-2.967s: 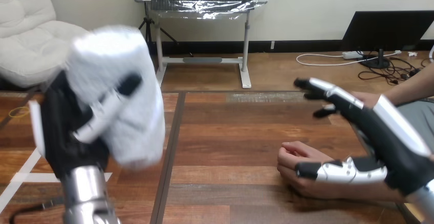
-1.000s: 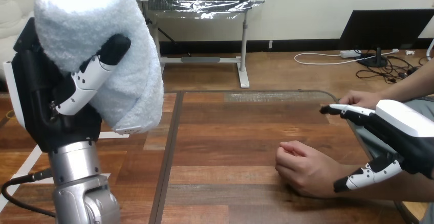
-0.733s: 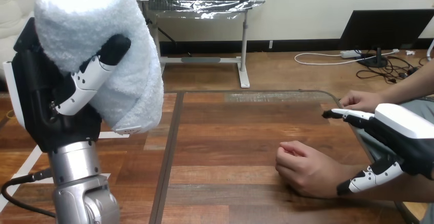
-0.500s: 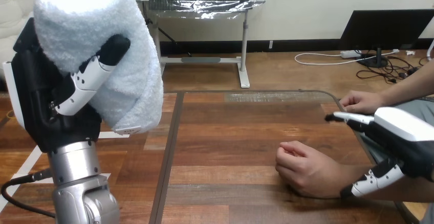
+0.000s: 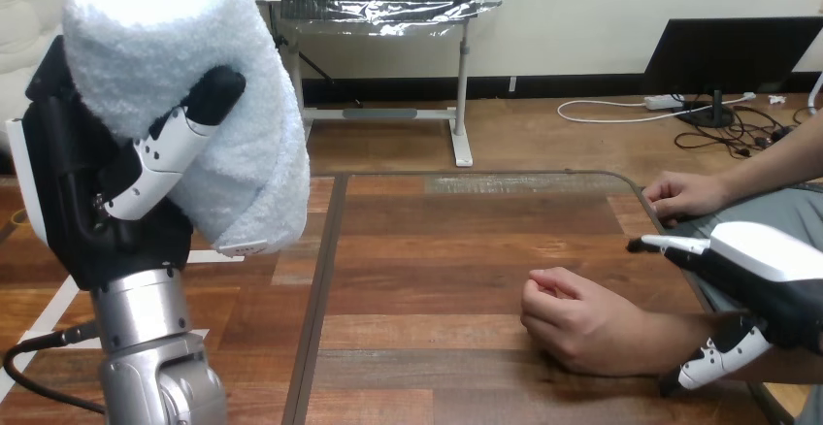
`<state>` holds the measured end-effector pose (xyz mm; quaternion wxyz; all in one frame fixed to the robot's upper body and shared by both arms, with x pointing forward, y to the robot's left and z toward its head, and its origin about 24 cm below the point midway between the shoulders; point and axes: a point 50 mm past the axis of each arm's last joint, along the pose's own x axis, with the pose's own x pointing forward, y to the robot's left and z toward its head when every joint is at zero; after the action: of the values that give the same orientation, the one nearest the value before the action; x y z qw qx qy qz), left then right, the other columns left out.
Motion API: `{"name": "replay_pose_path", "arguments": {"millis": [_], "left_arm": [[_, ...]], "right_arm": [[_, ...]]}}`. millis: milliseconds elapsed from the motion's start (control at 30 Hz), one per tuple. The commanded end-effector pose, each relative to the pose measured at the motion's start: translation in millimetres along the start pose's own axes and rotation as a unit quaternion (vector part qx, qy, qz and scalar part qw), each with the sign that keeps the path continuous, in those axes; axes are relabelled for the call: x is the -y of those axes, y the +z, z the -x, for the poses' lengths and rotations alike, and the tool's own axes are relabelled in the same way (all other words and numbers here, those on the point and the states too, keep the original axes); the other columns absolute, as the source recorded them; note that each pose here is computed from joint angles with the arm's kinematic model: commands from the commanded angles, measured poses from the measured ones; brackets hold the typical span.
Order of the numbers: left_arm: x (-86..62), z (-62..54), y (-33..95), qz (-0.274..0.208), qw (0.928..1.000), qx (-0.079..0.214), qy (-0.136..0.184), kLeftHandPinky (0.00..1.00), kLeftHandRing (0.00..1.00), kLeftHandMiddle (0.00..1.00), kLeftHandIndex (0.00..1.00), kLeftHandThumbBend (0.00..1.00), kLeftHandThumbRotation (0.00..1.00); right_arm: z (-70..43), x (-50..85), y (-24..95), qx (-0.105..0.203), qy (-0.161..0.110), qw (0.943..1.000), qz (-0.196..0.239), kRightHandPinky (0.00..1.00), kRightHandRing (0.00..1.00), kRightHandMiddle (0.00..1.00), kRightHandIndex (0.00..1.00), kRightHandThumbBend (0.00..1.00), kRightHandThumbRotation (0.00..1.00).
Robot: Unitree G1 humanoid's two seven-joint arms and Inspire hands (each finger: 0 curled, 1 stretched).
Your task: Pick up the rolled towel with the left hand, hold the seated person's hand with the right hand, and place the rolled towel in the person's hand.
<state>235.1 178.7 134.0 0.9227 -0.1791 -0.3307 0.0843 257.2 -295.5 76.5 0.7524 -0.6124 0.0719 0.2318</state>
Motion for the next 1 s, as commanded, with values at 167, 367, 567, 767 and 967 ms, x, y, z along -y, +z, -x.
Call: {"name": "replay_pose_path", "arguments": {"millis": [167, 367, 567, 767, 967], "left_arm": [[5.7, -7.3, 9.1, 0.01, 0.9995, 0.03, -0.008, 0.21, 0.28, 0.34, 0.38, 0.59, 0.0], [4.8, -7.3, 9.5, 0.007, 0.9995, 0.03, -0.008, 0.21, 0.28, 0.34, 0.38, 0.59, 0.0], [4.4, -7.5, 10.1, 0.005, 0.9994, 0.033, -0.009, 0.21, 0.28, 0.34, 0.38, 0.59, 0.0], [3.9, -7.6, 10.6, 0.003, 0.9994, 0.033, -0.008, 0.21, 0.28, 0.34, 0.38, 0.59, 0.0], [3.5, -7.7, 10.9, 0.005, 0.9994, 0.033, -0.007, 0.21, 0.27, 0.34, 0.38, 0.59, 0.0]], "right_arm": [[-7.9, 23.7, 4.1, 0.001, -0.033, 0.9991, 0.028, 0.94, 0.91, 0.92, 0.92, 1.0, 0.23], [-8.7, 19.2, 2.2, -0.011, -0.02, 0.9991, 0.035, 0.93, 0.89, 0.9, 0.91, 1.0, 0.22], [-10.1, 15.7, 0.4, -0.03, 0.011, 0.9986, 0.042, 0.93, 0.9, 0.91, 0.91, 1.0, 0.21], [-10.8, 11.7, -1.0, -0.042, 0.022, 0.9982, 0.037, 0.93, 0.89, 0.9, 0.9, 1.0, 0.2], [-11.5, 7.8, -1.2, -0.053, 0.034, 0.9971, 0.043, 0.89, 0.87, 0.89, 0.89, 1.0, 0.18]]}}
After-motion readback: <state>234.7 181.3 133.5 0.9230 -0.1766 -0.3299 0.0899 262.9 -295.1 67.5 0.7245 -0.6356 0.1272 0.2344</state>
